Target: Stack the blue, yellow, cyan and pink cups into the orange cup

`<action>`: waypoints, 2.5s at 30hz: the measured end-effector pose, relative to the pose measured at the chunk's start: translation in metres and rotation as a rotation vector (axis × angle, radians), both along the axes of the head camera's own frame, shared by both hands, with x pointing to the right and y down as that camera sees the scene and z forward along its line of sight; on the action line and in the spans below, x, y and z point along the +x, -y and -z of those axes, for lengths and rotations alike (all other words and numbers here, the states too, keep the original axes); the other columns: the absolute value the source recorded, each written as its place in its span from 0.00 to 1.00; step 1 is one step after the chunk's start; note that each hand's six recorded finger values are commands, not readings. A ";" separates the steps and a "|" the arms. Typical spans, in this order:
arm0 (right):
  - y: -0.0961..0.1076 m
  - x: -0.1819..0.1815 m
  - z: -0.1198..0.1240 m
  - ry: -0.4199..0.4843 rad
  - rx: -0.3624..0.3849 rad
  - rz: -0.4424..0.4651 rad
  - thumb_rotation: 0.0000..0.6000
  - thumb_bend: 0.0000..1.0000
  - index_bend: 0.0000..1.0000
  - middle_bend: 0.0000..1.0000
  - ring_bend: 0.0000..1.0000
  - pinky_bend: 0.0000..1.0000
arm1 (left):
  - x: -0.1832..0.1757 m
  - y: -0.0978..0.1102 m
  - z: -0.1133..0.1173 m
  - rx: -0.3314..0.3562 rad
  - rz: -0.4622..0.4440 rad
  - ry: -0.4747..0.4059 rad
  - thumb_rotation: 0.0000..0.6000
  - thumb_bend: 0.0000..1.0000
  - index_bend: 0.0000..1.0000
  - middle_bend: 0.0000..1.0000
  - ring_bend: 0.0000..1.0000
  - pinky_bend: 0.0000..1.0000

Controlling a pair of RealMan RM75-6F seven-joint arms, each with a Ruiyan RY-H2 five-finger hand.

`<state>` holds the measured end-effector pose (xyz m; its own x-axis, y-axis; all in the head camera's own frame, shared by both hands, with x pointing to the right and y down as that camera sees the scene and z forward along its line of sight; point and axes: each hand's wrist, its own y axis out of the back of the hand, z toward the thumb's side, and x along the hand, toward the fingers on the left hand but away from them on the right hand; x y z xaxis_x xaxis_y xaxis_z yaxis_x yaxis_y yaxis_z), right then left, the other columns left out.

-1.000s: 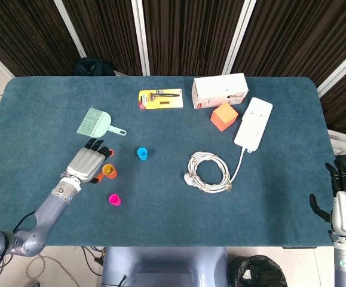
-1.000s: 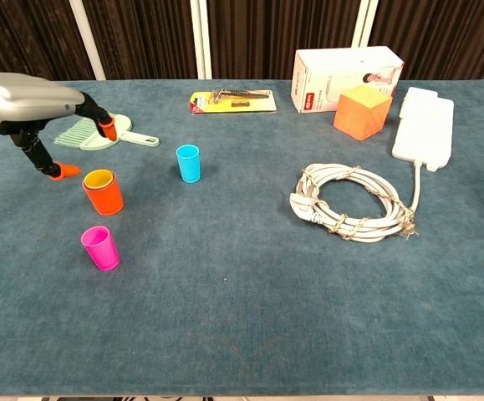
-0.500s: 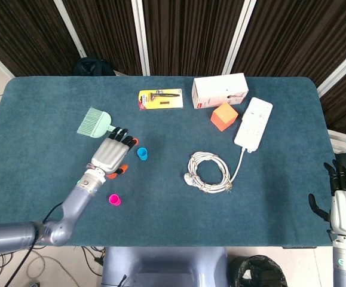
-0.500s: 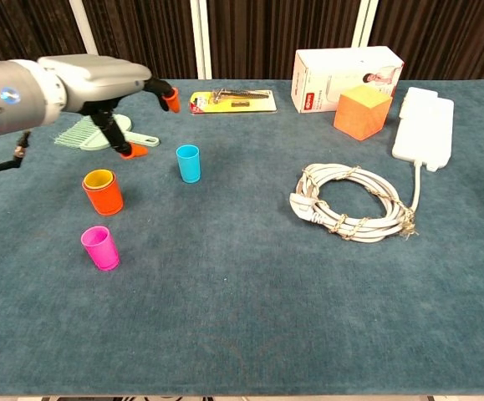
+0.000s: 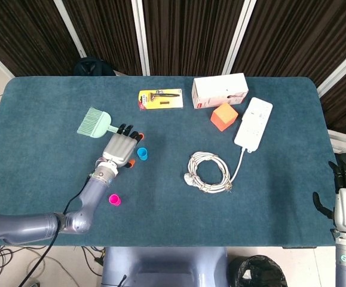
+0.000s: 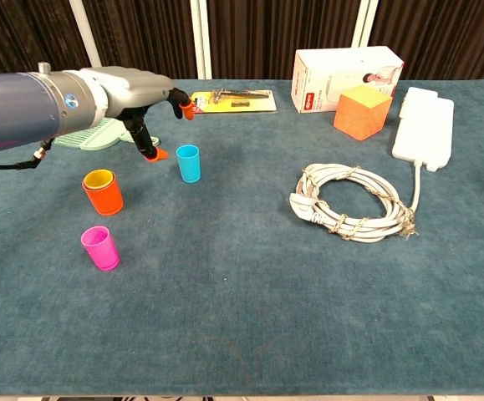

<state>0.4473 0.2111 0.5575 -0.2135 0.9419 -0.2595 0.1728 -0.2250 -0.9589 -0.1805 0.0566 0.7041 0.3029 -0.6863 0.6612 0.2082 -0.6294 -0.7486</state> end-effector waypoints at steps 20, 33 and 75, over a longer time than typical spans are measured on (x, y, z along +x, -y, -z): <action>0.000 0.001 -0.006 -0.004 -0.015 0.001 1.00 0.41 0.11 0.07 0.09 0.09 | 0.020 -0.010 -0.029 -0.004 -0.062 0.024 1.00 0.26 0.36 0.23 0.00 0.05; 0.000 0.001 -0.007 -0.006 -0.016 0.001 1.00 0.41 0.11 0.07 0.09 0.09 | 0.021 -0.010 -0.032 0.020 -0.067 0.036 1.00 0.27 0.35 0.24 0.00 0.05; -0.002 0.000 -0.009 0.008 -0.015 -0.014 1.00 0.41 0.11 0.07 0.09 0.09 | 0.023 -0.005 -0.015 0.071 -0.085 0.050 1.00 0.43 0.52 0.32 0.01 0.06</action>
<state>0.4476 0.2128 0.5661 -0.2247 0.9346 -0.2756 0.1840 -0.2371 -0.9539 -0.1580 0.0617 0.7195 0.3297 -0.7049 0.6280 0.2970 -0.5539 -0.7778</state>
